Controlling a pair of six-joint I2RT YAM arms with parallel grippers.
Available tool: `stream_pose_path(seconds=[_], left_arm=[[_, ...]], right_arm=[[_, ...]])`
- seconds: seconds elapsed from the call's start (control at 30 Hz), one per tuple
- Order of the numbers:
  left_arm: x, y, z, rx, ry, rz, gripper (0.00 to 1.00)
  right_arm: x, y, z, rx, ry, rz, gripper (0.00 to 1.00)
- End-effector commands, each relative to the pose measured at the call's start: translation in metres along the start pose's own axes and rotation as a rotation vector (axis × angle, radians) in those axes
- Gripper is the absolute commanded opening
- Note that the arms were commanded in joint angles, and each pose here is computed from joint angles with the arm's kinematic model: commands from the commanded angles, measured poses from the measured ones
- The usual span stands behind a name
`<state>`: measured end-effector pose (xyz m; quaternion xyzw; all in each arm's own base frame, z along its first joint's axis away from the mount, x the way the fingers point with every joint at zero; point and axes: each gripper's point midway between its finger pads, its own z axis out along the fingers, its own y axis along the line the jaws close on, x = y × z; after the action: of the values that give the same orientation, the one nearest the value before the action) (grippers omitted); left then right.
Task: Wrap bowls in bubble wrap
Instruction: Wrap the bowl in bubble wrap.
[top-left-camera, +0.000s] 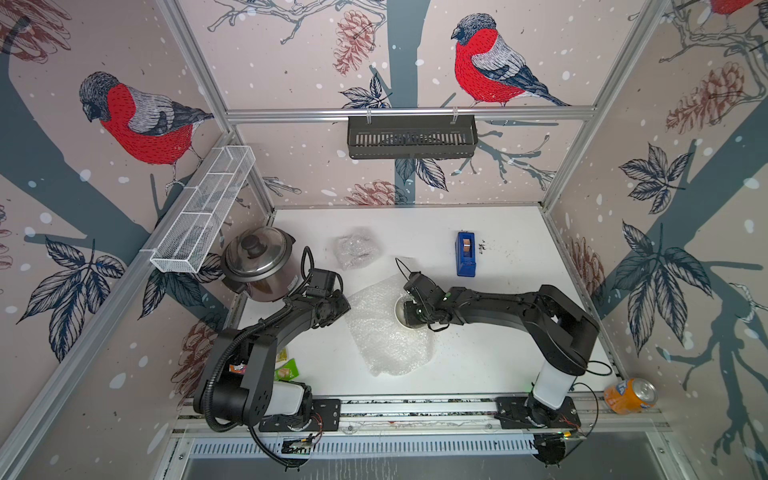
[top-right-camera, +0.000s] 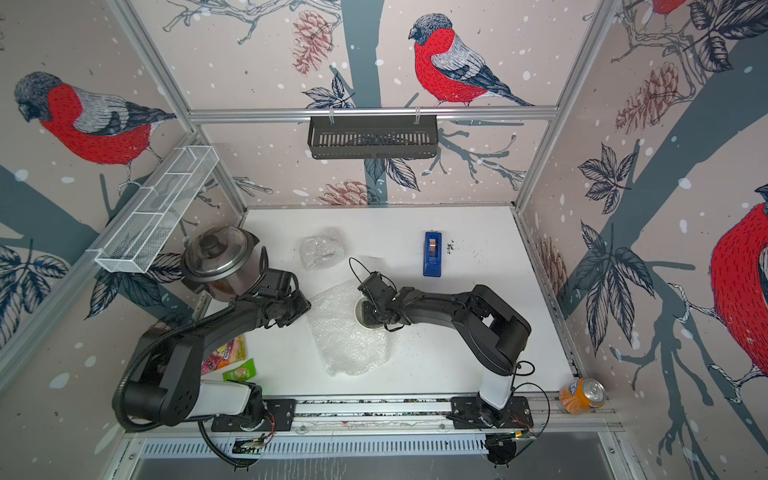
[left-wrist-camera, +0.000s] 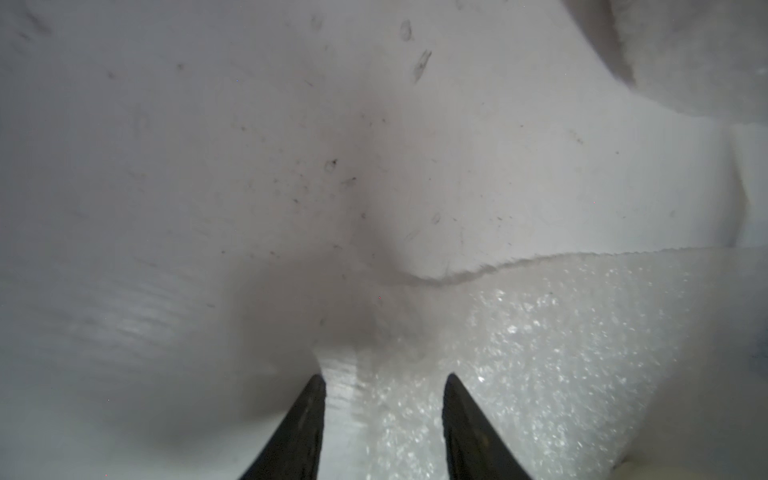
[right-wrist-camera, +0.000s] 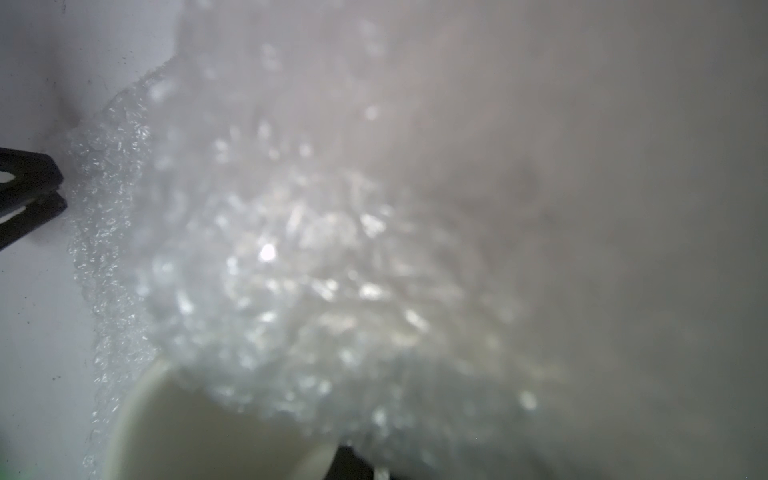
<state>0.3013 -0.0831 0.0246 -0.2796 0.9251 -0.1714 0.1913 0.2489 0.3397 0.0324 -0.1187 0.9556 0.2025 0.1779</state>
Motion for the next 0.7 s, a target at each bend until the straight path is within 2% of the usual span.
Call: stream_pose_path(seconds=[0.0, 0.17, 0.27, 0.43, 0.67], left_arm=[[0.001, -0.005, 0.011, 0.018, 0.028, -0.026, 0.41], [0.009, -0.021, 0.014, 0.062, 0.068, -0.016, 0.18], [0.013, -0.033, 0.006, 0.091, 0.077, 0.006, 0.0], [0.018, -0.065, -0.025, 0.221, 0.073, 0.056, 0.0], [0.048, -0.145, -0.086, 0.558, 0.096, 0.151, 0.0]], right_arm=[[0.004, -0.001, 0.001, 0.001, 0.014, 0.019, 0.1], [0.004, -0.002, 0.001, 0.004, 0.015, 0.022, 0.1], [0.004, -0.003, 0.001, 0.006, 0.015, 0.03, 0.1], [0.003, -0.006, 0.003, -0.01, 0.015, 0.057, 0.08], [0.003, -0.009, 0.003, -0.035, 0.015, 0.082, 0.07]])
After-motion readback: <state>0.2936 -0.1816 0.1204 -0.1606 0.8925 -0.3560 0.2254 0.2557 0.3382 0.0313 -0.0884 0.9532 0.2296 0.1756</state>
